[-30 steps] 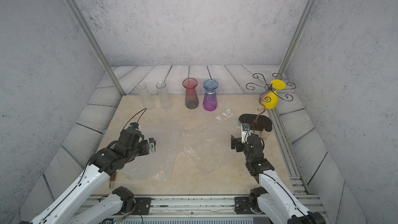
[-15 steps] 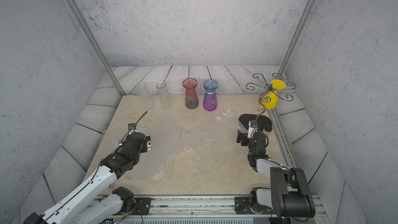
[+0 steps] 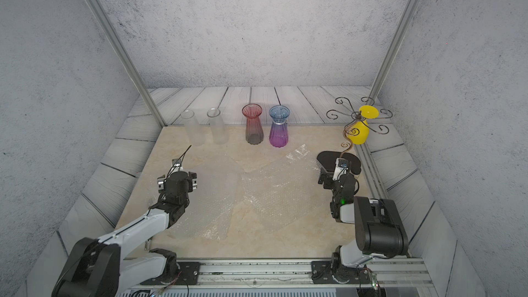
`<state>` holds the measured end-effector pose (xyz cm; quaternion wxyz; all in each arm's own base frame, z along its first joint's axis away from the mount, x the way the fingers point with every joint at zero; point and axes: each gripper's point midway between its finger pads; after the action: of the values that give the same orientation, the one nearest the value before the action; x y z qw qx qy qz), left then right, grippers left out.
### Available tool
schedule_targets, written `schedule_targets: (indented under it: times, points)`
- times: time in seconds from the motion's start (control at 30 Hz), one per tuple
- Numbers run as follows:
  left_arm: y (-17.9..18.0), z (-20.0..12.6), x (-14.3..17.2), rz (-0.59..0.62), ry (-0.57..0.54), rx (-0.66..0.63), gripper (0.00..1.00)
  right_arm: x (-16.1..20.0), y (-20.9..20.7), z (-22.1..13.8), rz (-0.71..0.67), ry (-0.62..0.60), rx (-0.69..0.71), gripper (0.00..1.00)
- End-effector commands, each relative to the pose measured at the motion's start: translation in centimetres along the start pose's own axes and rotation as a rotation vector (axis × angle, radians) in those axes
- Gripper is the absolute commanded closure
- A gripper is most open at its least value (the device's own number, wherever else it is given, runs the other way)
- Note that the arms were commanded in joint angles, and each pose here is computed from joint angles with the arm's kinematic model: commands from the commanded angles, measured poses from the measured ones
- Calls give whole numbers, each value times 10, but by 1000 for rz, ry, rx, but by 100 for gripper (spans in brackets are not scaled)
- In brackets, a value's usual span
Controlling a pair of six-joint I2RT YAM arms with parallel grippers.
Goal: Unwrap the vase from the bubble wrap
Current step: Reset both arms
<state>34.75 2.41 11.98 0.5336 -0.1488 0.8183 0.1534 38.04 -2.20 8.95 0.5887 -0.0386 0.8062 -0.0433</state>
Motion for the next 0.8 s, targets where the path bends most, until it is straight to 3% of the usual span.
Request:
schedule_targets:
  times: [0.0,0.13,0.2,0.27,0.37,0.43,0.53,0.77]
  points:
    - [-15,27,-26,-61,-106,74,0,-8,-5,4,10,-26,25,1]
    - [-18,43,-18,-91,-118,115,1,-8,3,18,-26,41,3,1]
    - [-15,45,-4,-117,-46,154,1,-8,5,21,-52,60,23,1]
    - [-11,55,-8,-142,-119,130,1,-8,6,22,-65,68,35,1]
    - [-9,59,1,-152,3,151,1,-7,8,22,-79,75,35,1]
    - [-9,59,-5,-167,-74,159,1,-8,8,22,-79,70,37,1]
    - [-9,58,-2,-153,-3,151,1,-9,9,21,-79,64,32,1]
    - [-9,58,-3,-155,-19,149,1,-9,8,21,-79,64,33,1]
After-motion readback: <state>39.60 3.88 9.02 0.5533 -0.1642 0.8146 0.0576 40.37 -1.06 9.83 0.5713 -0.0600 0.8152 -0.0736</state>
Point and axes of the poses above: each gripper's point midway between its finger pads, its own z axis out along the fingers, its own y axis along the line the jaws close on, x = y × z, and after that the axes turned 12 degrees about -z, right-handed
